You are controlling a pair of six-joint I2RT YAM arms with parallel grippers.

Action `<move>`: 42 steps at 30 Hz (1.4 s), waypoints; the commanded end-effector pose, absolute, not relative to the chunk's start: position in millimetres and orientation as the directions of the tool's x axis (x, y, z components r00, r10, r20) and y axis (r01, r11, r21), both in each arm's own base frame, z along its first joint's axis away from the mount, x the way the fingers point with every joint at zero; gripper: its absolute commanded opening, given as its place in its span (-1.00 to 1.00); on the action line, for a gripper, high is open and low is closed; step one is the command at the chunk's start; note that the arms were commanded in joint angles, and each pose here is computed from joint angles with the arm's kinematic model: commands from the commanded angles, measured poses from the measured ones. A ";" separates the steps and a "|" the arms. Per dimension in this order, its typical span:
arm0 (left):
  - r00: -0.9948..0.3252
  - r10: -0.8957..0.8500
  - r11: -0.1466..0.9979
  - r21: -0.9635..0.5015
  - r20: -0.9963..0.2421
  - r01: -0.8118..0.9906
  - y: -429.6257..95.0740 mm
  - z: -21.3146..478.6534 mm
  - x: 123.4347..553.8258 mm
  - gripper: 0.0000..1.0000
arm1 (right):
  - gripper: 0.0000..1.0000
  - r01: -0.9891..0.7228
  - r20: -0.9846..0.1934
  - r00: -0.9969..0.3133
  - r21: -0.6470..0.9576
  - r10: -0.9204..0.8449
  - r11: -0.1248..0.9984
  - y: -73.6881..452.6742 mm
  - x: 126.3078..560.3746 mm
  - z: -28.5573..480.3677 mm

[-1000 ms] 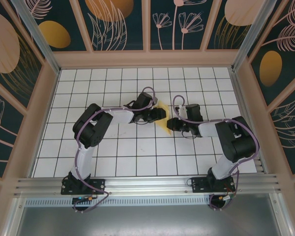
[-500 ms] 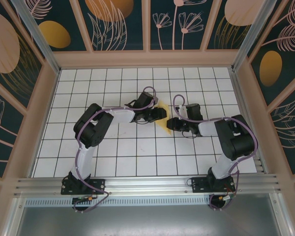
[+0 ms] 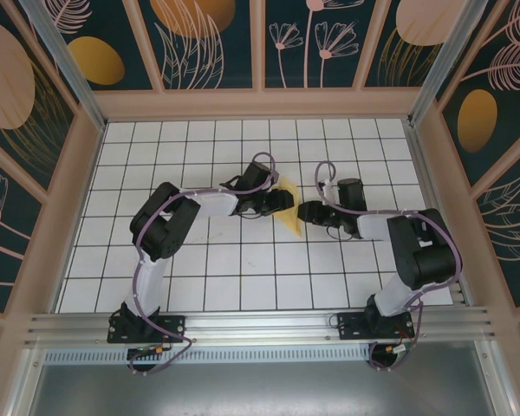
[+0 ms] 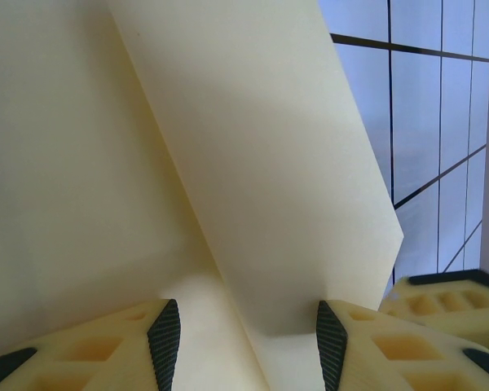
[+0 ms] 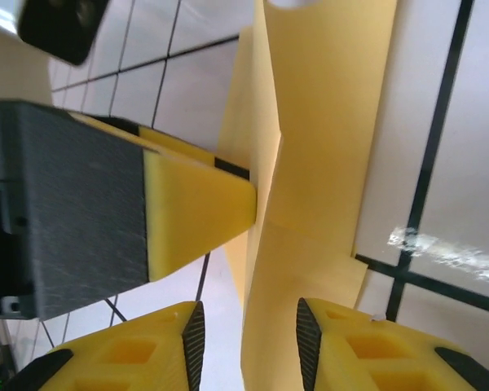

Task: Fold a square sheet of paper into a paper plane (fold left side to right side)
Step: Fourth fold the wing at the center of the table.

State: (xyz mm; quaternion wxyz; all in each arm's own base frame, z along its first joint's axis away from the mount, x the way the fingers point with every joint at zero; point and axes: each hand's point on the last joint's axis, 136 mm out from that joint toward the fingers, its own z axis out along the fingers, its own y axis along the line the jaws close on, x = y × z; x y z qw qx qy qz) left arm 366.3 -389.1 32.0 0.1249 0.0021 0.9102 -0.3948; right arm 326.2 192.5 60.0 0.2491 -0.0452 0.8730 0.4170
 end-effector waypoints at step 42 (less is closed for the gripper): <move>-0.982 -0.103 0.780 -0.626 -0.156 0.018 -367.8 -18.5 353.7 0.02 | -0.98 -0.261 -0.424 -0.892 0.763 0.153 0.592 202.9 375.1 47.1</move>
